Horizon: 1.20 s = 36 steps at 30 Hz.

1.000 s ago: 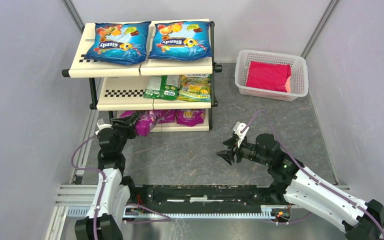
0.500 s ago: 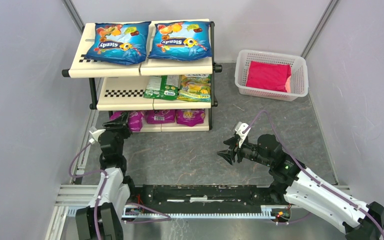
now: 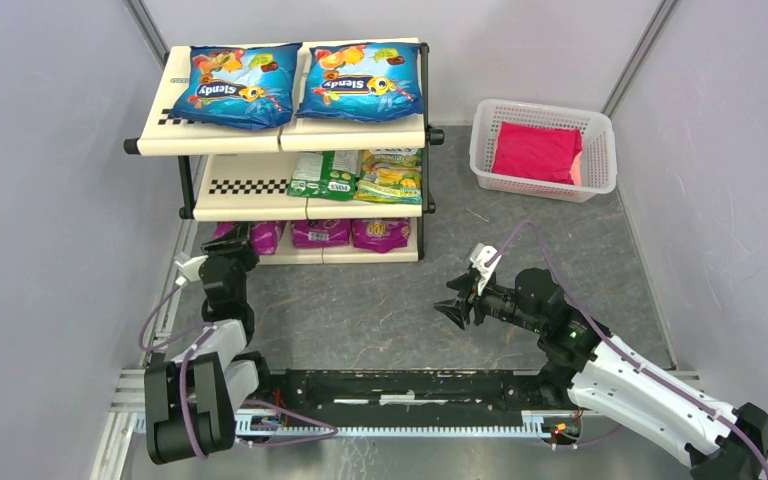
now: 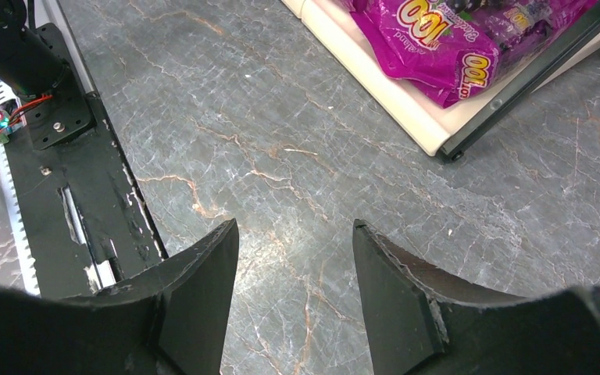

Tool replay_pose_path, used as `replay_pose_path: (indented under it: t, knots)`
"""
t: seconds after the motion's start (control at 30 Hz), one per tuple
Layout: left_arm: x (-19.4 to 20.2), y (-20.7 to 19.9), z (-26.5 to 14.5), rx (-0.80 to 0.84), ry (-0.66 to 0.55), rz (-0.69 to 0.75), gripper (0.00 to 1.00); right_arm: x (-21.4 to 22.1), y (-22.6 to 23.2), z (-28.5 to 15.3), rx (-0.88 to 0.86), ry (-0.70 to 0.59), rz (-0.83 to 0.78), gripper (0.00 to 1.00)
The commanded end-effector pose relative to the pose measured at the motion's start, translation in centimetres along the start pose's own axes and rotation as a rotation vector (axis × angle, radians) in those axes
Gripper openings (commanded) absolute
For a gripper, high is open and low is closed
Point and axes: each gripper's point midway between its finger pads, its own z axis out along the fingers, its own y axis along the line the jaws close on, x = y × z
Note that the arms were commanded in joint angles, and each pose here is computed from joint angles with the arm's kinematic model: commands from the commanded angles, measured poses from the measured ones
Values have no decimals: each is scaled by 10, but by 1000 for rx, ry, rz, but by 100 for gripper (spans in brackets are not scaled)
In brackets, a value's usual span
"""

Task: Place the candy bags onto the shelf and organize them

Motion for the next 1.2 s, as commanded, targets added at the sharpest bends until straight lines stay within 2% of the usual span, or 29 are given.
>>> replay_pose_path:
  t: [0.0,0.27,0.43,0.53,0.63,0.77,0.93,1.17]
  knots:
    - [-17,-70,8,232,-85,-20,51,-11,0,1,2,-56,-5,62]
    - [-7,-38,27,164,-41,-22,51,-10,1,2,-7,-55,-8,62]
    - [9,15,34,-116,45,-18,57,-4,0,2,-3,-47,-6,62]
    - [7,31,29,-259,47,20,66,-6,0,3,-5,-64,-12,62]
    - [1,42,19,-391,21,26,83,-5,0,4,-7,-59,-10,62]
    - [3,66,-2,-584,31,5,95,-3,1,5,-12,-55,-8,62]
    - [16,80,-18,-702,116,-13,96,-2,1,5,-16,-55,-6,62]
    - [14,64,-28,-689,129,22,95,-1,2,3,-16,-61,-3,62]
